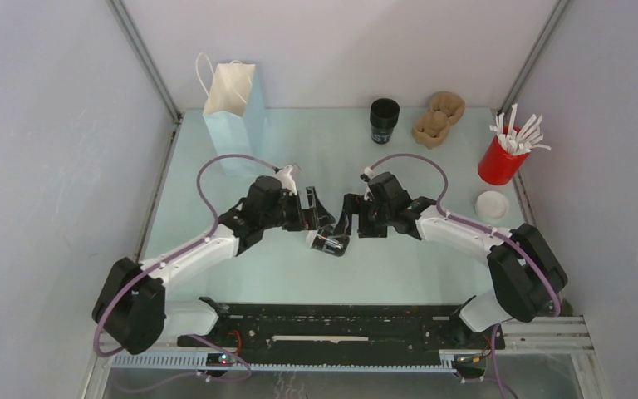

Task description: Pack the takeout coffee

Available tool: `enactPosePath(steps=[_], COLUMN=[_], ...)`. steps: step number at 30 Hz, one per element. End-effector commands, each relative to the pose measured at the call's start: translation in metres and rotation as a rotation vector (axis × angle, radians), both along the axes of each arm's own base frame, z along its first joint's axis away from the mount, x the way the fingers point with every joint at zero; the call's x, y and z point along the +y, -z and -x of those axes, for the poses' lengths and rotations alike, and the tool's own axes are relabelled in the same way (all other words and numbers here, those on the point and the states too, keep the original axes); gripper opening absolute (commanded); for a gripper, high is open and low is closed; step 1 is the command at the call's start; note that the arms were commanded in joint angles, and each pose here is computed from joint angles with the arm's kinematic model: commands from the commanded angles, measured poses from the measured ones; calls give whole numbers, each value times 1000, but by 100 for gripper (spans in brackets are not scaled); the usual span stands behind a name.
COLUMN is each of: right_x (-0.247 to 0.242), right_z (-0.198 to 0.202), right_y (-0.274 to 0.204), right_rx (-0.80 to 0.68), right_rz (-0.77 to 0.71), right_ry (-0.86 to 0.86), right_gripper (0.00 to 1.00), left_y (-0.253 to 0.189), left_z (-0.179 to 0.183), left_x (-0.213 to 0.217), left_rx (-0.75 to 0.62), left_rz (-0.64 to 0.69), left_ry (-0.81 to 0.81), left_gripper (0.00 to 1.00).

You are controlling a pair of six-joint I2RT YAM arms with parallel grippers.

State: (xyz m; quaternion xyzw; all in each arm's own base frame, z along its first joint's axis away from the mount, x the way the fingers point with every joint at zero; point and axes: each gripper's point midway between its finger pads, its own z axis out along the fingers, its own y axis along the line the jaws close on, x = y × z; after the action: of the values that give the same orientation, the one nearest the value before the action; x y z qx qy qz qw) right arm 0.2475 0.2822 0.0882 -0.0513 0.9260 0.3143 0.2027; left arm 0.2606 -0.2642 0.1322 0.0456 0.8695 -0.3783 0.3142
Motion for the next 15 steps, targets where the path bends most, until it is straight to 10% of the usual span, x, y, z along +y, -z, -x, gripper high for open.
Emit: enactPosePath(steps=[1,15], right_x=[4,9], right_z=[-5,13], right_y=[-5,15], right_rx=[-6,101], right_rz=[-51,-128], right_ry=[49,50], right_gripper=[93,86], left_y=[-11,28], left_z=[2,13], left_x=[23,12], left_rx=[-31,131], left_rz=[-29,75], left_ry=[-27,25], left_gripper=[100,81])
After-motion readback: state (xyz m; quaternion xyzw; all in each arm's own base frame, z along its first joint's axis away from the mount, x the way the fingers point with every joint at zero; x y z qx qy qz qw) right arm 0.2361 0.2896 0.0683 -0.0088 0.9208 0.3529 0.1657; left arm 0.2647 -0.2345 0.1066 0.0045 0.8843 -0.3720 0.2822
